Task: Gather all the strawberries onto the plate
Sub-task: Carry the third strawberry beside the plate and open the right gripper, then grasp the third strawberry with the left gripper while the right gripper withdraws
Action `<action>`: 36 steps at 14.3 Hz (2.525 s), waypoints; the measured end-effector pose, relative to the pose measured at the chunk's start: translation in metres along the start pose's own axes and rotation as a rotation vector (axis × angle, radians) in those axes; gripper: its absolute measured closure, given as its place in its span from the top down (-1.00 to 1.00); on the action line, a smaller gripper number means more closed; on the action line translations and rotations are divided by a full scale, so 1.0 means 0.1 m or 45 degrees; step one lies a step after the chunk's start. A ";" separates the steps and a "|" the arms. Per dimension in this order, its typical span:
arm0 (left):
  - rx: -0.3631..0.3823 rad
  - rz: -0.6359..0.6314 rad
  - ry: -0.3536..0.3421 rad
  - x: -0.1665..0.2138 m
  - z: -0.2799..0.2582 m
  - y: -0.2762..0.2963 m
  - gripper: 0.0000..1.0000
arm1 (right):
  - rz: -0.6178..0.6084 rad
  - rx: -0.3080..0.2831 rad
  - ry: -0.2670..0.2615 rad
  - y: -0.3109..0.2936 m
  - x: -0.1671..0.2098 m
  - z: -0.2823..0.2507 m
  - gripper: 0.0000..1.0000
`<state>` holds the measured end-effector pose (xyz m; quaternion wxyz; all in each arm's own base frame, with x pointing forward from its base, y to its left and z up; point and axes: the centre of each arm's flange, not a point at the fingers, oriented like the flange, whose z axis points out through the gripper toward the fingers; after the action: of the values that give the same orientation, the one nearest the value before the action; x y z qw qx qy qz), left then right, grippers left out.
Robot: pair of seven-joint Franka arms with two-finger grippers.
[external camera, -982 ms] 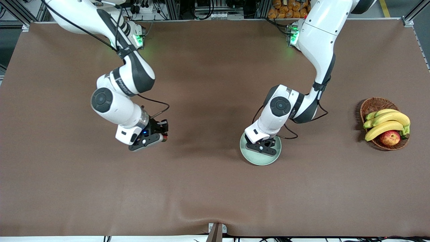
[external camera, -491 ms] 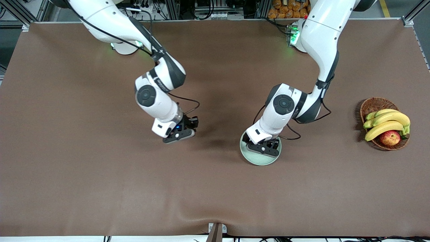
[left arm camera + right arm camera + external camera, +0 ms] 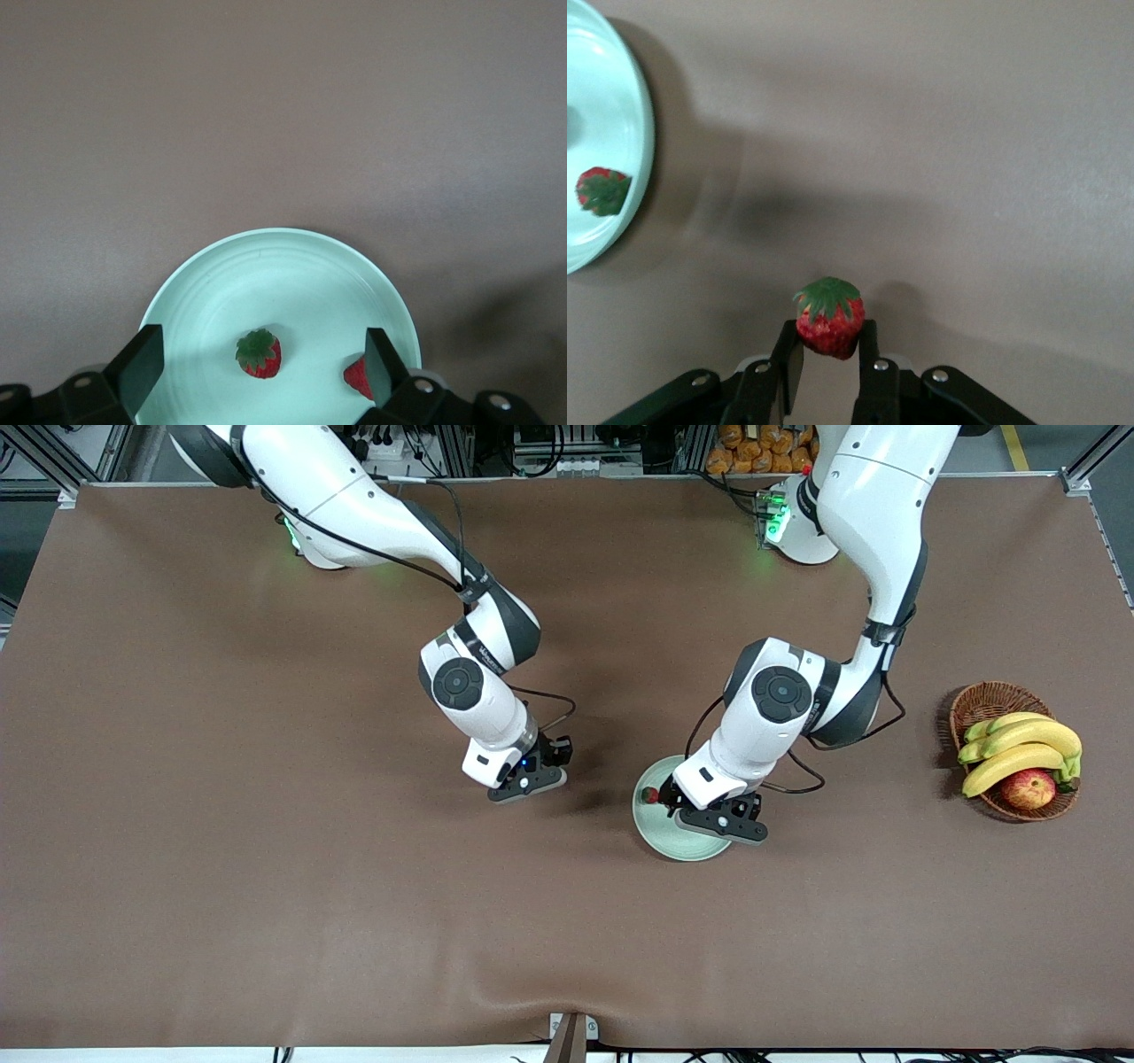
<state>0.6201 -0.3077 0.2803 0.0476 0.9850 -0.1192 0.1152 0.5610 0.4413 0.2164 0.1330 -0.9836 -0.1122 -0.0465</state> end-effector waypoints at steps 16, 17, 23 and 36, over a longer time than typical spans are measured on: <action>-0.159 -0.139 0.035 0.13 -0.22 0.64 1.00 | 0.164 -0.073 0.010 0.79 0.70 -1.16 1.00; -0.166 -0.148 0.034 0.14 -0.19 0.71 1.00 | 0.179 -0.085 0.006 1.02 0.76 -1.48 1.00; -0.226 -0.144 0.069 0.05 0.18 1.32 1.00 | 0.222 -0.217 -0.040 2.26 0.64 -3.00 1.00; -0.349 -0.055 0.254 -0.43 0.85 2.14 0.58 | 0.300 -0.272 -0.104 3.30 -0.58 -5.16 1.00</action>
<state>0.5448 -0.5148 0.2021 0.1957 0.9553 -0.1072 0.1940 0.5499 -0.0208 0.6222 0.0276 -0.9996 0.0043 -0.0022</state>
